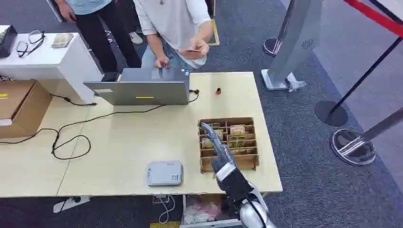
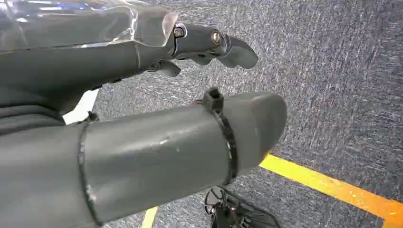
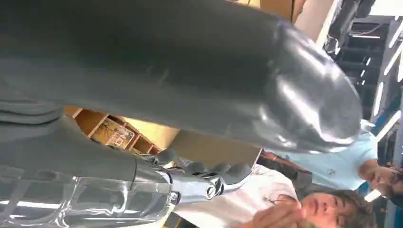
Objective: Pass the card to the sensor for recognition and then transmit it.
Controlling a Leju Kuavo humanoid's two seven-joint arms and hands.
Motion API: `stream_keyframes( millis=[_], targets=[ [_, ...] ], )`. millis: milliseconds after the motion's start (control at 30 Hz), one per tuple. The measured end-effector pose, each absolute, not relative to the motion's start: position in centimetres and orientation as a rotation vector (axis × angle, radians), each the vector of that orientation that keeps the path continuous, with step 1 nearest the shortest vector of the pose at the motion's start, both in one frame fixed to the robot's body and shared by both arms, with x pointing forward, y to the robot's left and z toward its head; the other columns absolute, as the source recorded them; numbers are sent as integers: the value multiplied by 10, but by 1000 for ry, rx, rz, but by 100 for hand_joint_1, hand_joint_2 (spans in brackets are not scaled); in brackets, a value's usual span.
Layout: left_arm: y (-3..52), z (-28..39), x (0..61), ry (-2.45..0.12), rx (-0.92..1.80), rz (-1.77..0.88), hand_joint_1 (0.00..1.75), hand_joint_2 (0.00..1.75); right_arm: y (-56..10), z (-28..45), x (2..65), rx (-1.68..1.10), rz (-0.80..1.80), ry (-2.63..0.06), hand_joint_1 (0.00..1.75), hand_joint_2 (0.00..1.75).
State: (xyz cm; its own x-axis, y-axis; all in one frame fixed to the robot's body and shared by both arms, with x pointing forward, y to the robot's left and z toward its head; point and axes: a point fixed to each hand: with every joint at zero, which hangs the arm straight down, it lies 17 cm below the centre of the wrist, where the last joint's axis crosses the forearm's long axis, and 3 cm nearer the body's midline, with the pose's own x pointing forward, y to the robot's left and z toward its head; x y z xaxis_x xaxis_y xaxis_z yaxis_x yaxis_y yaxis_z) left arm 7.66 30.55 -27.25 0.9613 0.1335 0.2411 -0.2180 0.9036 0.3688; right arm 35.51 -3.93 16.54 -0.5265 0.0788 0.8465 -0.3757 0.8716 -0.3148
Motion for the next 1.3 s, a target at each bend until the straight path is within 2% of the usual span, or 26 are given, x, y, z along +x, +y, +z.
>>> stream_keyframes(
  millis=[300, 500, 800, 1267, 1300],
  targets=[
    [307, -272, 77, -214, 412, 175, 0, 0, -49, 169, 363, 109, 583, -2083, 0, 0],
    [310, -272, 79, -224, 410, 168, 0, 0, -65, 187, 383, -184, 675, -2166, 0, 0],
    [309, -271, 84, -250, 402, 137, 0, 0, -86, 249, 429, -830, 887, -2266, 0, 0],
    [306, -270, 95, -280, 386, 121, 0, 0, -96, 235, 447, -936, 950, -2192, 0, 0],
    [305, -270, 95, -281, 384, 121, 0, 0, -97, 235, 448, -949, 951, -2188, 0, 175]
  ],
)
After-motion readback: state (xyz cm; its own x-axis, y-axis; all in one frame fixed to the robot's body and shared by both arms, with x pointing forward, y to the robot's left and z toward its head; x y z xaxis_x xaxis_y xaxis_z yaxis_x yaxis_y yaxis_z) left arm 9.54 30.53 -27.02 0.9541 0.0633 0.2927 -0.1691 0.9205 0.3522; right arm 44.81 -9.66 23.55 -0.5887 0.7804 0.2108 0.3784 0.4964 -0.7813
